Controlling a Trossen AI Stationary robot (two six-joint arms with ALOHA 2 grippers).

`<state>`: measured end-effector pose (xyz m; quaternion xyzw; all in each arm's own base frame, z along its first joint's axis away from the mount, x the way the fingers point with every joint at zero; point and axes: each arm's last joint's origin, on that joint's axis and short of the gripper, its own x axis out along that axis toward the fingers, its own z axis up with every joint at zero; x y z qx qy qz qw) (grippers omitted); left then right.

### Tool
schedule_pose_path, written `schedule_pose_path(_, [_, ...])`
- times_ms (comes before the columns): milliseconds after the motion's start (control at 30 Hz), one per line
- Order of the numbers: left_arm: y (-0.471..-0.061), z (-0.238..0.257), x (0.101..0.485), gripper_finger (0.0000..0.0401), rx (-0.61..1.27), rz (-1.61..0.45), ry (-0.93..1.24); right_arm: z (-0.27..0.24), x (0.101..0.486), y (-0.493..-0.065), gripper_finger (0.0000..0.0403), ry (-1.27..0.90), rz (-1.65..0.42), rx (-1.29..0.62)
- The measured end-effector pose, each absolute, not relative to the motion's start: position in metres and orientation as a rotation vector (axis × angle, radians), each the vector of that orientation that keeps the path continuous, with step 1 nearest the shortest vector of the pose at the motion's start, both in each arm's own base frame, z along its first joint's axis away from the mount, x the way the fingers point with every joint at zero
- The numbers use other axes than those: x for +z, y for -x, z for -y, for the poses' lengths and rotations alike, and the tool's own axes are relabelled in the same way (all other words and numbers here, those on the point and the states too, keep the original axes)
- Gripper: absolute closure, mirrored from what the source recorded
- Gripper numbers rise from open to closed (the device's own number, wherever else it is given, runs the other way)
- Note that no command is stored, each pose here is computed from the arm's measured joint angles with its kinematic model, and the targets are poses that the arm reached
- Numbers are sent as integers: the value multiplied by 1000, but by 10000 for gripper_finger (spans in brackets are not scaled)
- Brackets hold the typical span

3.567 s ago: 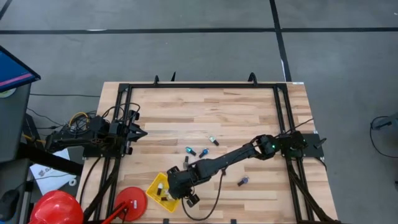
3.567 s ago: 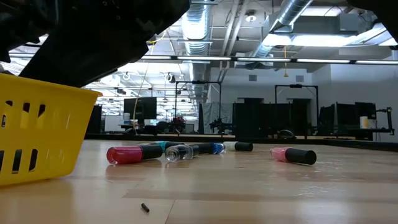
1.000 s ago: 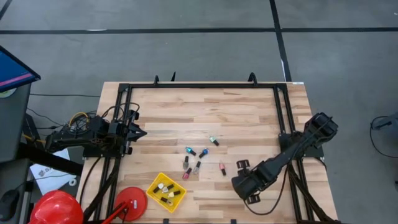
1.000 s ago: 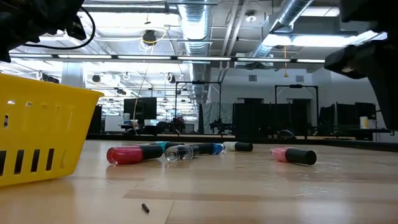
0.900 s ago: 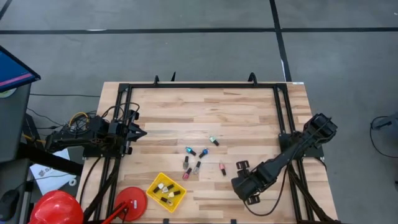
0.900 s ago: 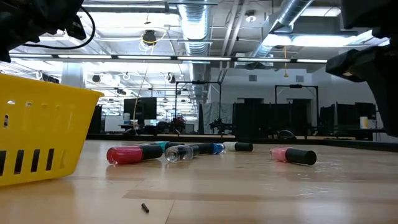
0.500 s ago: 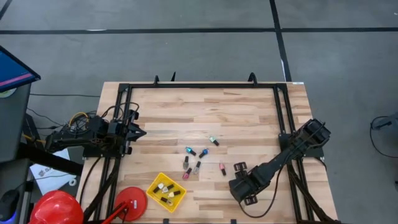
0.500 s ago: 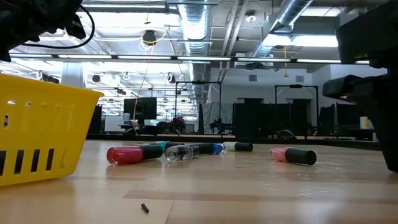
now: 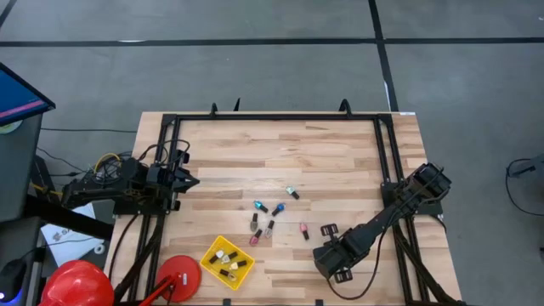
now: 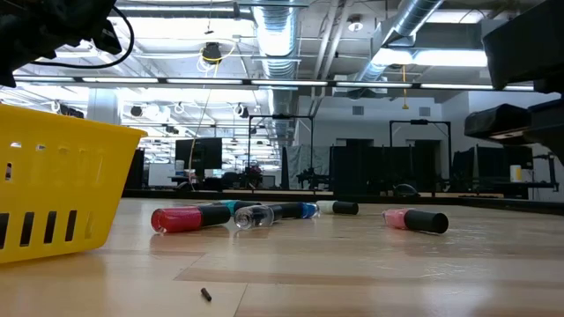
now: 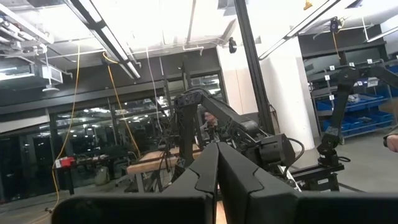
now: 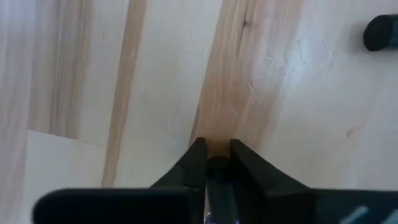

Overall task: Pick & Place Nail Polish
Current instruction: Put the purple nail polish into the yellow basket, then put the pink nail polish into the yellow basket

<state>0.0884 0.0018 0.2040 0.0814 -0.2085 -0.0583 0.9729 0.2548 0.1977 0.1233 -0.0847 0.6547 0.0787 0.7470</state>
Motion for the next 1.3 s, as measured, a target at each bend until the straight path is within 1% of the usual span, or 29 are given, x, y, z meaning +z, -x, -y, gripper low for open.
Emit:
schedule_pose_path(33, [-88, -2, 204, 400, -118, 420, -164, -198, 123, -255, 370, 186, -1430, 171])
schedule_pose_path(100, [-88, -2, 204, 400, -118, 420, -164, -197, 123, -257, 388, 194, -1410, 160])
schedule_pose_path(233, [-88, -2, 204, 400, -118, 420, -164, -197, 125, -259, 402, 210, -1384, 157])
schedule_pose_path(433, [-88, -2, 204, 400, -118, 420, -164, -194, 134, -271, 401, 236, -1363, 155])
schedule_pose_path(600, [-88, -2, 204, 400, -118, 420, -164, -182, 146, -287, 402, 285, -1309, 20])
schedule_pose_path(667, [-88, -2, 204, 400, -118, 420, -164, -175, 152, -293, 395, 289, -1327, -22])
schedule_pose_path(767, [-88, -2, 204, 400, -118, 420, -164, -162, 162, -302, 369, 268, -1364, -46])
schedule_pose_path(900, [-88, -2, 204, 400, -118, 420, -164, -137, 174, -317, 306, 197, -1382, -141])
schedule_pose_path(1000, [-88, -2, 204, 400, -118, 420, -164, -121, 180, -328, 246, 21, -1383, -225])
schedule_pose_path(1100, [-88, -2, 204, 400, -118, 420, -164, -107, 181, -334, 184, -188, -1417, -248])
schedule_pose_path(1167, [-88, -2, 204, 400, -118, 420, -164, -103, 181, -335, 152, -280, -1430, -277])
schedule_pose_path(1233, [-88, -2, 204, 400, -118, 420, -164, -104, 179, -333, 134, -335, -1441, -307])
schedule_pose_path(1300, [-88, -2, 204, 400, -118, 420, -164, -108, 177, -331, 129, -367, -1447, -324])
